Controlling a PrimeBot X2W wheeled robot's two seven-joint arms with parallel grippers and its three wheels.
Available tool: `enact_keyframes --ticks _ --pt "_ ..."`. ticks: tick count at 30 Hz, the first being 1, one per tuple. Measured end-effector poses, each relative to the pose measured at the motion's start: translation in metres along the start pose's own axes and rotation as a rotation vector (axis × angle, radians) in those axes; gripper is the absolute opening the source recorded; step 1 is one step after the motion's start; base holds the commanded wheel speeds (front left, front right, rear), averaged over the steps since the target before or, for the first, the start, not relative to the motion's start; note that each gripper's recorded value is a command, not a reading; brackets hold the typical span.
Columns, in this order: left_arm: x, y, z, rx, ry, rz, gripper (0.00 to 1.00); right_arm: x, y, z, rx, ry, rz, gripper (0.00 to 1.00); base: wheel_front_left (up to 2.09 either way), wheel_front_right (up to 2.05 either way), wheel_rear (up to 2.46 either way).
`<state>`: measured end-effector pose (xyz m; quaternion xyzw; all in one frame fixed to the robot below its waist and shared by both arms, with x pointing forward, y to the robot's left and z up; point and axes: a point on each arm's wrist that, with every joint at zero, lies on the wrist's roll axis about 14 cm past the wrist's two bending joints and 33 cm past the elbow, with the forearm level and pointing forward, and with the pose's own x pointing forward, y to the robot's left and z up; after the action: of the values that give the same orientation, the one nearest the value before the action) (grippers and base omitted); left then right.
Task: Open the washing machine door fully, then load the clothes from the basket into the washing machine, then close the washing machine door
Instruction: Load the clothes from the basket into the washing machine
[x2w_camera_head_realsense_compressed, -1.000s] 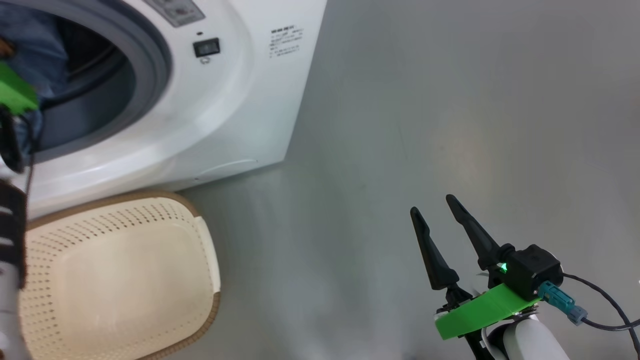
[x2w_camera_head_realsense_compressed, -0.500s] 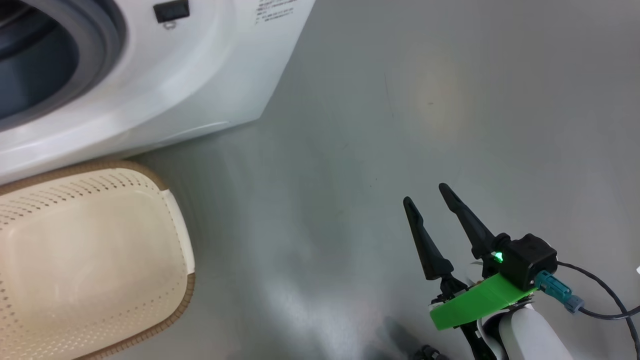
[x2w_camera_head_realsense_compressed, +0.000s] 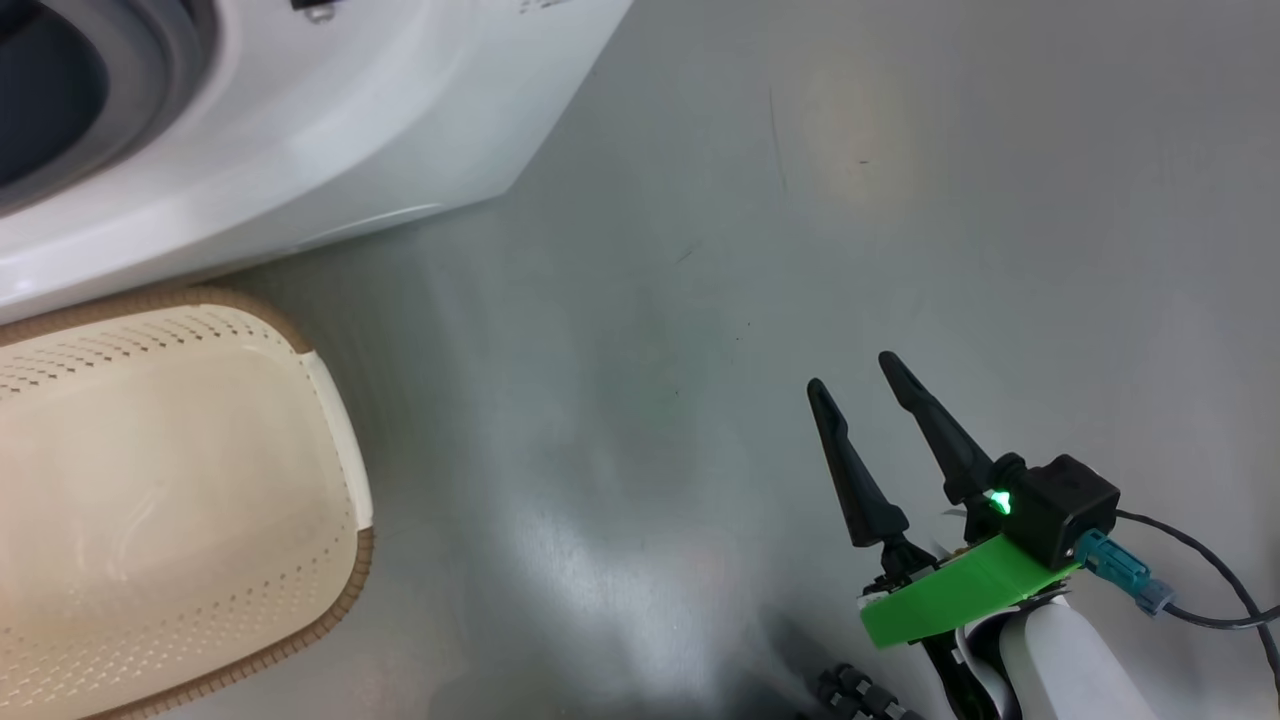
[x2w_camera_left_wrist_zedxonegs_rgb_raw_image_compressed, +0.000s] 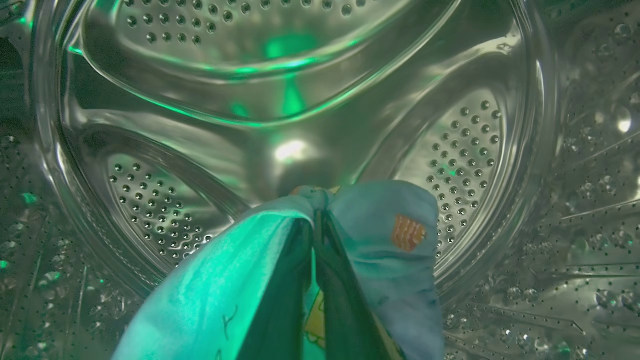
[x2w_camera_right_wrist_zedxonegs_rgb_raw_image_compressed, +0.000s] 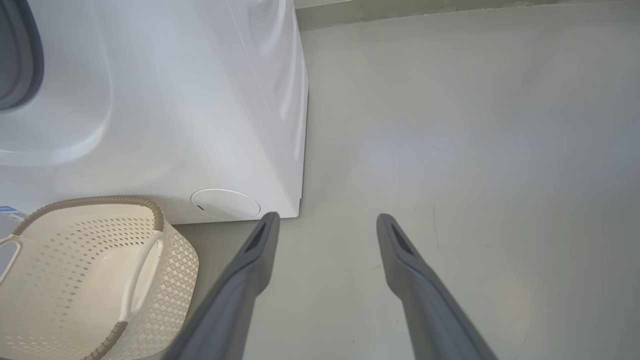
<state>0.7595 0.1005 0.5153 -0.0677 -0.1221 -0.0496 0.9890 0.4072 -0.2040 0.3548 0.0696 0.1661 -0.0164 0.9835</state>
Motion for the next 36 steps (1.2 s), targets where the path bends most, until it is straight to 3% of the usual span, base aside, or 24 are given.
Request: enact_keyframes --ticks 11,20,26,27,28,30,32,33,36 --pt "-0.001 0.008 0.004 0.032 -0.016 0.017 0.00 0.003 0.001 -0.003 0.000 0.007 0.008 1.00 0.00 0.00 0.00" --pt "-0.028 0.011 -0.060 0.093 0.240 0.020 0.00 0.002 0.005 0.003 -0.001 -0.008 0.022 1.00 0.00 0.00 0.00" --pt "-0.038 0.011 -0.078 0.127 0.397 0.027 0.00 0.000 0.006 0.010 -0.001 -0.027 0.028 1.00 0.00 0.00 0.00" --pt "-0.039 0.011 -0.079 0.133 0.416 0.026 0.06 0.000 0.006 0.011 -0.002 -0.029 0.029 1.00 0.00 0.00 0.00" --pt "-0.039 0.010 -0.079 0.137 0.427 0.025 0.27 -0.001 0.007 0.012 -0.002 -0.032 0.030 1.00 0.00 0.00 0.00" --pt "-0.043 0.010 -0.082 0.139 0.460 0.026 0.48 -0.001 0.007 0.014 -0.002 -0.038 0.031 1.00 0.00 0.00 0.00" --pt "-0.049 0.011 -0.088 0.140 0.507 0.037 0.91 -0.002 0.007 0.016 -0.002 -0.043 0.031 1.00 0.00 0.00 0.00" --pt "-0.052 0.012 -0.092 0.140 0.538 0.038 1.00 -0.002 0.007 0.017 -0.001 -0.045 0.031 1.00 0.00 0.00 0.00" --pt "-0.062 0.016 -0.097 0.139 0.616 0.071 1.00 -0.003 0.008 0.019 0.001 -0.053 0.034 1.00 0.00 0.00 0.00"
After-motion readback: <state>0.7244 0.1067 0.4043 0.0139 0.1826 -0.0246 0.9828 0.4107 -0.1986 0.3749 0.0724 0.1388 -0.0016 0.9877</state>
